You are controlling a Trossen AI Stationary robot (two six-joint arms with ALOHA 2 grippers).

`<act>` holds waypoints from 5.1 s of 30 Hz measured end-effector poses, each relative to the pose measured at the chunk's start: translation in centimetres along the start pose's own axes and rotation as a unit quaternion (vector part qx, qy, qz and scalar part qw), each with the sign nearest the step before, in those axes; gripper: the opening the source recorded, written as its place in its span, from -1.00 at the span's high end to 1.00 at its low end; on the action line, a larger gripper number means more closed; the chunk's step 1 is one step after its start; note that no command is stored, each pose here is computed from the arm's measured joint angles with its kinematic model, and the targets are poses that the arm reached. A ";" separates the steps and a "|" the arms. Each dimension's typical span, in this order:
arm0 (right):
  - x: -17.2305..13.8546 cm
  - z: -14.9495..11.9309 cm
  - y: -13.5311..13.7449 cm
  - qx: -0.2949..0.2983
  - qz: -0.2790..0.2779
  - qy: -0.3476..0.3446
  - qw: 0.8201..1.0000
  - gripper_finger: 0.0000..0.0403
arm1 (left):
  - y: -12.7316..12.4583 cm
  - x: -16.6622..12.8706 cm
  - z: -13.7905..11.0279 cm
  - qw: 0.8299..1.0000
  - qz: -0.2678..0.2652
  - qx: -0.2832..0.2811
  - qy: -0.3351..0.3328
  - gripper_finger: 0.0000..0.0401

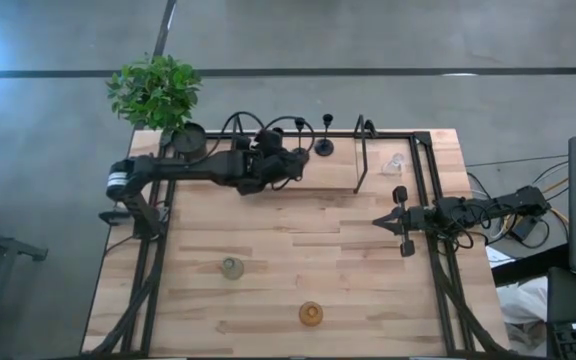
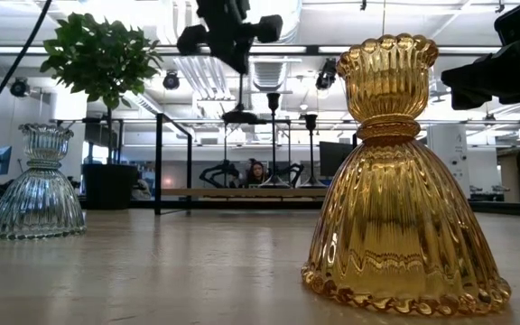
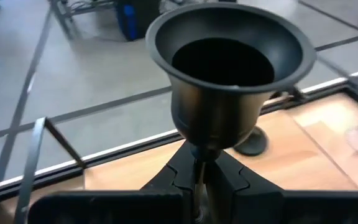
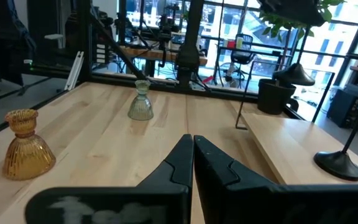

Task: Pick & Place candle stick holders
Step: Put the black candle holder on the shelf aligned with the other black candle holders

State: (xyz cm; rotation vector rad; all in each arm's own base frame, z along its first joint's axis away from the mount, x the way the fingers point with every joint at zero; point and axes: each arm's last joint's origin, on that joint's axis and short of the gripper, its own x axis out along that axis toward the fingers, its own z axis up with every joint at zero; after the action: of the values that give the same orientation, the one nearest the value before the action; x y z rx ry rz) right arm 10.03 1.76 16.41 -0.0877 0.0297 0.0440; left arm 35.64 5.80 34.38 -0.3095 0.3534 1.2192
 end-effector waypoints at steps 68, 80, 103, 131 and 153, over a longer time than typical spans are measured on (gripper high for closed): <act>0.0 0.0 0.0 0.000 0.000 0.000 1.000 0.96 | 9.9 10.6 -4.3 0.983 -0.154 0.092 -0.046 0.90; 0.0 0.0 0.0 0.000 0.000 0.000 1.000 0.96 | 11.6 11.6 -3.7 0.952 -0.264 0.153 -0.035 0.90; 0.0 0.0 0.0 0.000 0.000 0.000 1.000 0.96 | 13.3 12.7 -1.9 0.943 -0.276 0.184 -0.029 0.90; 0.0 0.0 0.0 0.000 0.000 0.000 1.000 0.96 | 11.2 15.1 -2.5 0.960 -0.218 0.175 0.001 0.90; 0.0 0.0 0.0 0.001 0.000 0.000 1.000 0.96 | 10.8 15.5 -3.1 0.968 -0.203 0.145 0.013 0.90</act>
State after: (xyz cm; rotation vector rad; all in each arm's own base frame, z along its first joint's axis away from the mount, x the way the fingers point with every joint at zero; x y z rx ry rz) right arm 10.03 1.77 16.40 -0.0865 0.0302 0.0440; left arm 29.79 21.12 24.50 -0.1339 0.4604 0.7481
